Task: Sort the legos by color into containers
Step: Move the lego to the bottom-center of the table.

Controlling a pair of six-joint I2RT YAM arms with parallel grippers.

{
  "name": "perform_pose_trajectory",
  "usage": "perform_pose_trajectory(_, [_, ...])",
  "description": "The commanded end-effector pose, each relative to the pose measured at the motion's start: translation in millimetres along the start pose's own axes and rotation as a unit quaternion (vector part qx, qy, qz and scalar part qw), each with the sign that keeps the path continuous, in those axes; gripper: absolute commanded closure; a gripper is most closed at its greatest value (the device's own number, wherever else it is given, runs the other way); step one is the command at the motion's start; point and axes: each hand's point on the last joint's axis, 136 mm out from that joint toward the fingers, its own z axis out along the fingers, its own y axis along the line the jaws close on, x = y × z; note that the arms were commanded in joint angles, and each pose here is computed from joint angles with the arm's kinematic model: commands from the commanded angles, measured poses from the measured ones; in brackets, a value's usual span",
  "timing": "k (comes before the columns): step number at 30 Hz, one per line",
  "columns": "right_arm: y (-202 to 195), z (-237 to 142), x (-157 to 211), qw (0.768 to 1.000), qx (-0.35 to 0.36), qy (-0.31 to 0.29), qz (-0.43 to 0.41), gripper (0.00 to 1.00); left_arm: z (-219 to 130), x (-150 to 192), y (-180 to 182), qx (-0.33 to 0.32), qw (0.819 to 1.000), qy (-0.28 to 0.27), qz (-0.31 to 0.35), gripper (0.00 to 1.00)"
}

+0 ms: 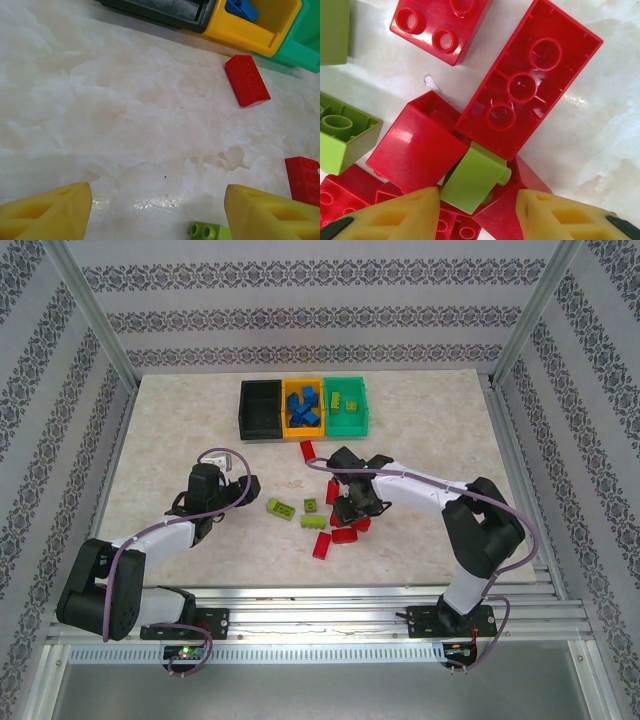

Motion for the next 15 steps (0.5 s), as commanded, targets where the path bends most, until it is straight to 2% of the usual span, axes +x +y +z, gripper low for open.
perform_pose_trajectory(1, [-10,23,11,0.998,0.041,0.039,-0.021,0.52,-1,-17,-6,0.014,1.000,-0.023,-0.002,0.29])
perform_pose_trajectory(7, [-32,12,13,0.993,0.104,0.046,-0.025,0.52,-2,-17,-5,0.012,1.000,-0.024,-0.002,0.29])
perform_pose_trajectory(15, [-40,2,39,0.995,0.085,0.040,0.024,0.47,-2,-16,-6,0.014,1.000,-0.023,-0.003,0.29])
